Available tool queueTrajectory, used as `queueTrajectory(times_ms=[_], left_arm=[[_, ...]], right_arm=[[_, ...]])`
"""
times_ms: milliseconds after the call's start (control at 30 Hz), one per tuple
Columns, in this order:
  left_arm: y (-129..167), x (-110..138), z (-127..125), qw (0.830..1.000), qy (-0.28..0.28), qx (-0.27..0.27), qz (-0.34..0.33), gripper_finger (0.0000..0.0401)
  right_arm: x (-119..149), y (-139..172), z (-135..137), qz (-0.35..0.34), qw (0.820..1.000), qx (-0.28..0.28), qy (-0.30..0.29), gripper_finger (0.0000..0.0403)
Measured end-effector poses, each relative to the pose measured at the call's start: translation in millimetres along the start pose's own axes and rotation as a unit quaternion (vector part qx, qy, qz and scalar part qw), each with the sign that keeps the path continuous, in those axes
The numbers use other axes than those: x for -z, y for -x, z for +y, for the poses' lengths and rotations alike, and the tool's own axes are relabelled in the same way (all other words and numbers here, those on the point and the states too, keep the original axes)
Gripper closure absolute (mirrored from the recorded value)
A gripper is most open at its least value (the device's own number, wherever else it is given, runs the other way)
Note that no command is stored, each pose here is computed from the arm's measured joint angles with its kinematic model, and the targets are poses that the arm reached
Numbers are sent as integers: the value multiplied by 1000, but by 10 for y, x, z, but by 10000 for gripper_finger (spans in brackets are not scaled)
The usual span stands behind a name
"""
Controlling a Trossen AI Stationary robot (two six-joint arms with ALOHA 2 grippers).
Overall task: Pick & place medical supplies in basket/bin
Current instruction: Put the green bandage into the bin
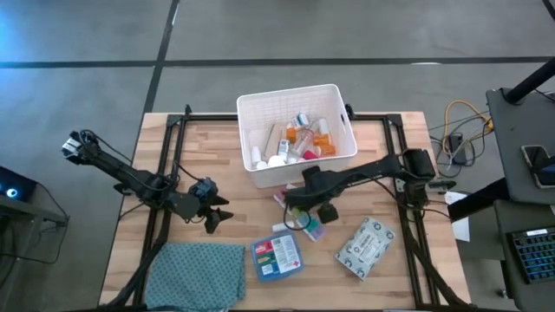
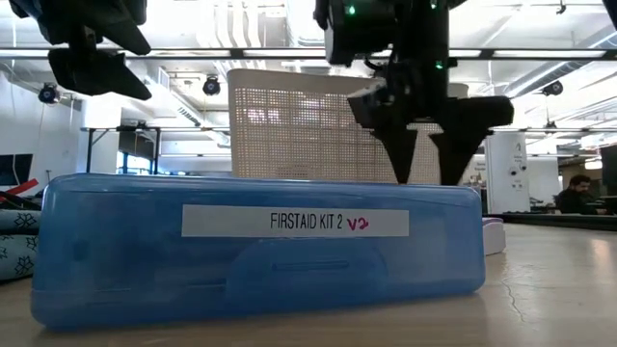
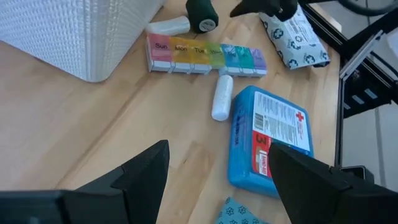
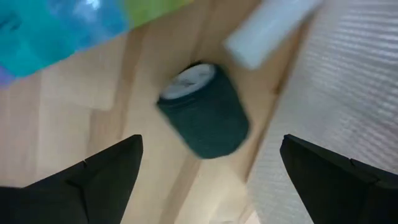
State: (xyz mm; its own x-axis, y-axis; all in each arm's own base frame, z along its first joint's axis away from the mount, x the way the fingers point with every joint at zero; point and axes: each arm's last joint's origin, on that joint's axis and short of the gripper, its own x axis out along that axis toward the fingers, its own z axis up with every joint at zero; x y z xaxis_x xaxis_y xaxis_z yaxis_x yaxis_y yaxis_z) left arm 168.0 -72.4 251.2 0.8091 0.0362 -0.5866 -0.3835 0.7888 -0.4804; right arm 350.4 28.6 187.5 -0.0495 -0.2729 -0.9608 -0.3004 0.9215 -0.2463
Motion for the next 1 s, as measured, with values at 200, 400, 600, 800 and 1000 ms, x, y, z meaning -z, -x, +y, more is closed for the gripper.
queueTrajectory(times_ms=[200,400,600,800,1000], left_arm=[[0,0,0,1000,8,0,0,148],[0,0,0,1000,8,0,0,148],[-1,0,0,1000,17,0,0,148],[-1,2,1,1000,16,0,0,148],[-1,2,1,1000,16,0,0,148]], right_arm=[[-31,-138,18,-22,998,10,51,35],[-13,-318,63,-26,999,19,28,35],[96,-468,185,8,999,6,-47,41],[93,-451,289,10,991,-3,-134,108],[-28,-334,284,-22,977,-21,-210,237]])
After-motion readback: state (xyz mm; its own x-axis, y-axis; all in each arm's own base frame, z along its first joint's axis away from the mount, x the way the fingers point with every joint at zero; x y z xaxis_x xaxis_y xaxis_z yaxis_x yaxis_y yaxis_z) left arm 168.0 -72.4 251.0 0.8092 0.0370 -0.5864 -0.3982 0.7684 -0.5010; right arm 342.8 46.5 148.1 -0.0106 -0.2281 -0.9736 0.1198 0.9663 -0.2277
